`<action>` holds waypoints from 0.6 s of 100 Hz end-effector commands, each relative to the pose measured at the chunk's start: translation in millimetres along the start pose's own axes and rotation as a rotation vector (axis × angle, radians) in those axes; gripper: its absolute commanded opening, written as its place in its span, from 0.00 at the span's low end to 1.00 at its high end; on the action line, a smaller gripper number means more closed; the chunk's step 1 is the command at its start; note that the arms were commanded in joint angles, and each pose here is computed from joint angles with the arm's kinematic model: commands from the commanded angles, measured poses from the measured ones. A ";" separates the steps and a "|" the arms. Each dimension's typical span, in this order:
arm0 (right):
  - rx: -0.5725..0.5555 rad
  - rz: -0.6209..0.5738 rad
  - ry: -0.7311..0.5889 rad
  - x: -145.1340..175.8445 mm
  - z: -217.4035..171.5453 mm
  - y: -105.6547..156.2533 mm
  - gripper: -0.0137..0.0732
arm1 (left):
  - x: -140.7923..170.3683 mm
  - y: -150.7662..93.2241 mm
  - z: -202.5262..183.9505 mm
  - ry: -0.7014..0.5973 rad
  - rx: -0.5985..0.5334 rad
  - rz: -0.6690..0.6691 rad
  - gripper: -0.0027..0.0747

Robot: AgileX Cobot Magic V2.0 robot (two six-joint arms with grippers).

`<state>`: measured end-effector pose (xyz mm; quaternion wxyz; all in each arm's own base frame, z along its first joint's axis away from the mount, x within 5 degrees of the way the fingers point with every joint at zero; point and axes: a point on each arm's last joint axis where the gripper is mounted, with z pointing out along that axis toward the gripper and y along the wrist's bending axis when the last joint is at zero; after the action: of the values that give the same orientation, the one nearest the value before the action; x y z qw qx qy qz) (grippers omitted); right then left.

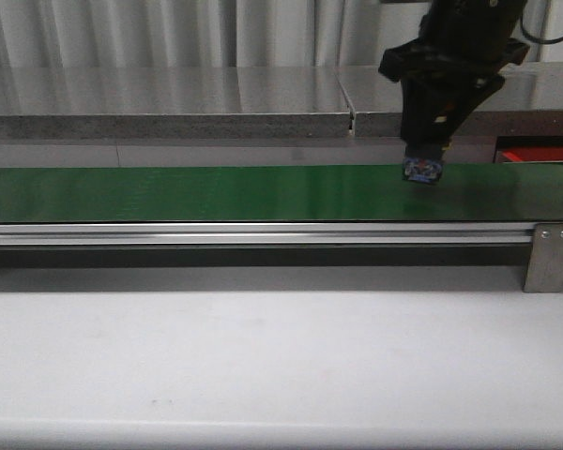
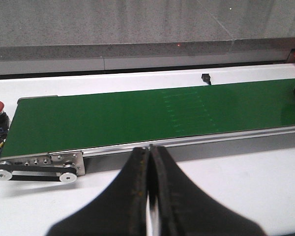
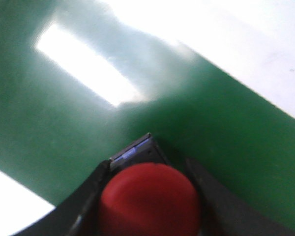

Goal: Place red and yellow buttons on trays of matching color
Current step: 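Lower the right gripper onto the red button on the belt and grasp, then carry the red button to the red tray and release it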

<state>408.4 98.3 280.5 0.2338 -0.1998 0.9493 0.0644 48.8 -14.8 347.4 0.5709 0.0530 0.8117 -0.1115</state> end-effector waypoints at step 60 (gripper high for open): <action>0.321 0.560 -0.166 23.2 -69.3 -134.9 0.20 | -12.9 -1.9 -2.5 -0.086 0.017 -0.001 0.01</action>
<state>421.3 -28.1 293.5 0.2542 0.0848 0.9634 0.0012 48.8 -14.8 347.4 0.5709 0.0530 0.8117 -0.1115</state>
